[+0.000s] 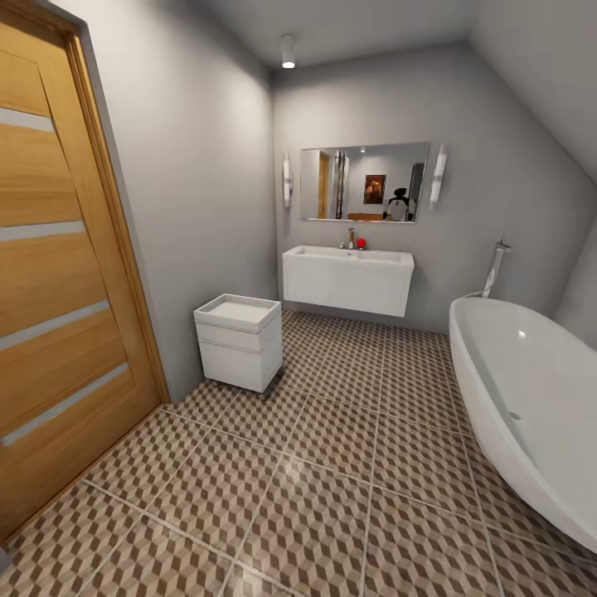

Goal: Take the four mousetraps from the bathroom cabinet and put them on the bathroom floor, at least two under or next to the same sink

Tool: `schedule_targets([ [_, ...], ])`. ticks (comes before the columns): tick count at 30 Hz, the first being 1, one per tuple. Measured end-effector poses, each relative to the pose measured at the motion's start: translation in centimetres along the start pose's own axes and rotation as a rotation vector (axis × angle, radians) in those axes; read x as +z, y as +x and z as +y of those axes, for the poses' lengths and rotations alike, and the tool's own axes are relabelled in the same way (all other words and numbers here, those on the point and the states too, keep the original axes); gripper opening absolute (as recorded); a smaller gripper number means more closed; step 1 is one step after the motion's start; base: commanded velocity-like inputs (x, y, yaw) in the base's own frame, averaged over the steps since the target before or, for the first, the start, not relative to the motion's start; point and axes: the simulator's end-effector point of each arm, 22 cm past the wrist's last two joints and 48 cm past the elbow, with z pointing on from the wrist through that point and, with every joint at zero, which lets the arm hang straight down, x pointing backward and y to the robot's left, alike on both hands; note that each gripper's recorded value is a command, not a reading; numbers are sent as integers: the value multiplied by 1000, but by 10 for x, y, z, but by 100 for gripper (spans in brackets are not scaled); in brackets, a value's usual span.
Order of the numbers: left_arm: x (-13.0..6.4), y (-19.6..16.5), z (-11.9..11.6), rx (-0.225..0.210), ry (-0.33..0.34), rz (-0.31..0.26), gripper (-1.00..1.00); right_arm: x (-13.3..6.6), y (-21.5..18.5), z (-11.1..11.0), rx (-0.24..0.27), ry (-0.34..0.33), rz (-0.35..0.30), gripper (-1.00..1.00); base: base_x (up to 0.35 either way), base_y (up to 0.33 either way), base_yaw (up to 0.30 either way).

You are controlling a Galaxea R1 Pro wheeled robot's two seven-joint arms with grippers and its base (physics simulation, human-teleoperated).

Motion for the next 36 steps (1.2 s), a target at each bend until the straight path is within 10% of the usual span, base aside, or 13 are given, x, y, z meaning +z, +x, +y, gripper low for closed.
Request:
schedule_targets([
  [36, 0, -4, 2, -26, -3, -15, 100, 0, -4, 0, 1, 7, -16, 100, 0, 0, 179],
])
